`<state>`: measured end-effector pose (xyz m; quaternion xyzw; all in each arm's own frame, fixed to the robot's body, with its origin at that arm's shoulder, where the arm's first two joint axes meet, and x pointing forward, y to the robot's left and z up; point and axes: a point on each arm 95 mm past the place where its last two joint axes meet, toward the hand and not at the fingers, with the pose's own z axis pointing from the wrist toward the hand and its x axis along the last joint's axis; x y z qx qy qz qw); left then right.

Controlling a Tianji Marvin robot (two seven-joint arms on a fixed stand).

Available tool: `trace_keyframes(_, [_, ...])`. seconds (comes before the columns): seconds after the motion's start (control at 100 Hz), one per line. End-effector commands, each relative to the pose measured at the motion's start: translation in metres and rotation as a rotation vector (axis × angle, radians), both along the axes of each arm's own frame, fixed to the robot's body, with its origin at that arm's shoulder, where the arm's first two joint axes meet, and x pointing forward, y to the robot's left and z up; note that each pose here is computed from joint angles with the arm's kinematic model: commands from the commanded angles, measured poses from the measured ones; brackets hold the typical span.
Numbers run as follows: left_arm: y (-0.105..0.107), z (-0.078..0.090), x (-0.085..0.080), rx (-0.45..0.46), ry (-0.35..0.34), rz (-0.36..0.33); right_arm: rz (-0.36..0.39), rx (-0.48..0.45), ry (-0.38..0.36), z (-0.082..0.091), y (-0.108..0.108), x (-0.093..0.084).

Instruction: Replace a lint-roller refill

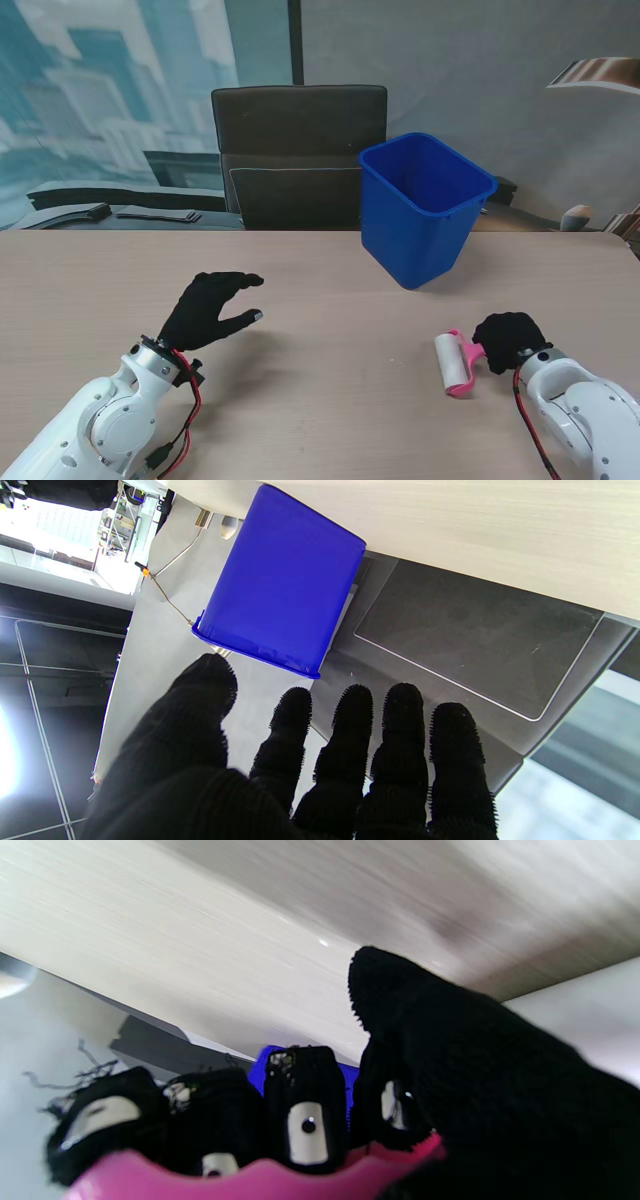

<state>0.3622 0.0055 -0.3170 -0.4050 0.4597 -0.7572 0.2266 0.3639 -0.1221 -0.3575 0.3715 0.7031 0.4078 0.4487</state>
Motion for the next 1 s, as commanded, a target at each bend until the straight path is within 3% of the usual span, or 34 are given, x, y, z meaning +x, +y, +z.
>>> trace_keyframes(0.0, [0.0, -0.002, -0.002, 0.005, 0.012, -0.002, 0.038, 0.017, 0.006, 0.004, 0.018, 0.002])
trace_keyframes(0.29, [0.0, -0.002, -0.002, 0.001, 0.015, -0.002, 0.133, 0.074, 0.028, 0.006, 0.062, 0.007])
trace_keyframes(0.62, [-0.001, -0.003, -0.002, -0.001, 0.02, -0.004, 0.188, 0.133, 0.062, 0.004, 0.092, 0.015])
trace_keyframes(0.79, [-0.002, -0.003, -0.002, -0.003, 0.024, -0.007, 0.182, 0.128, 0.069, 0.001, 0.09, 0.016])
trace_keyframes(0.99, [-0.002, -0.003, -0.002, -0.003, 0.023, -0.008, 0.131, 0.055, 0.039, -0.003, 0.066, 0.014])
